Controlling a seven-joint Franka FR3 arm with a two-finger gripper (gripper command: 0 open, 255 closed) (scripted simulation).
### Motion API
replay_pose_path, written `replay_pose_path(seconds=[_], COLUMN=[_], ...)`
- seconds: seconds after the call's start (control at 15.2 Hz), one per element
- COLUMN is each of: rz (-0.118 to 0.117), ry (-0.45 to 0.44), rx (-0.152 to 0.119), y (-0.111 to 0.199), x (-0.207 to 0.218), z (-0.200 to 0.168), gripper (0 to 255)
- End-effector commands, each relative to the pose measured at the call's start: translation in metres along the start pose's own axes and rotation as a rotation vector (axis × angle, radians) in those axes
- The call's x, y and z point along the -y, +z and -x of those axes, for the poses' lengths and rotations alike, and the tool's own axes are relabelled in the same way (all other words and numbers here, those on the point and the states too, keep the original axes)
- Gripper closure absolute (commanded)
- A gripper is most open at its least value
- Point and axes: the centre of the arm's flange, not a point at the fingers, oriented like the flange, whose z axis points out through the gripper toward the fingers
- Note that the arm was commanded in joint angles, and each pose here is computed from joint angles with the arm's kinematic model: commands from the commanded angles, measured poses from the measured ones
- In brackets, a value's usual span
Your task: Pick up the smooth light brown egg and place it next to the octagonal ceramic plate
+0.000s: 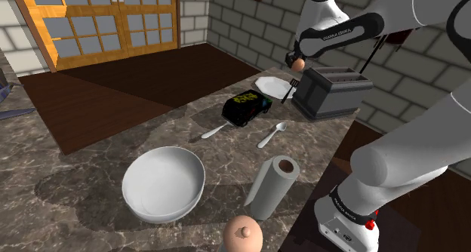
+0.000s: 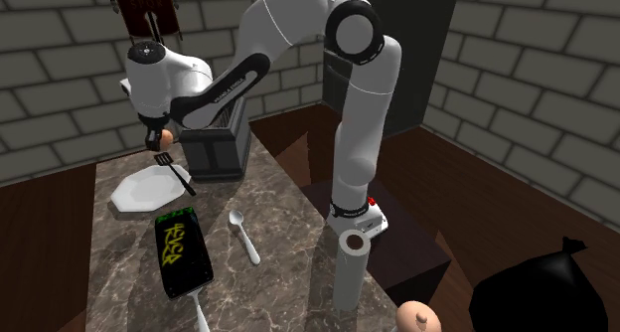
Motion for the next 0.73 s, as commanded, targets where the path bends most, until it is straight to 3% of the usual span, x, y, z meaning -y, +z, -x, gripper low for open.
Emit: replay_pose_path(seconds=[0.0,0.66], rz=[0.001,0.001], ry=[0.0,0.0], rx=[0.0,0.0], y=[0.013,0.08], x=[-0.015,-0.082], z=[-0.019,-0.111], gripper=[255,255])
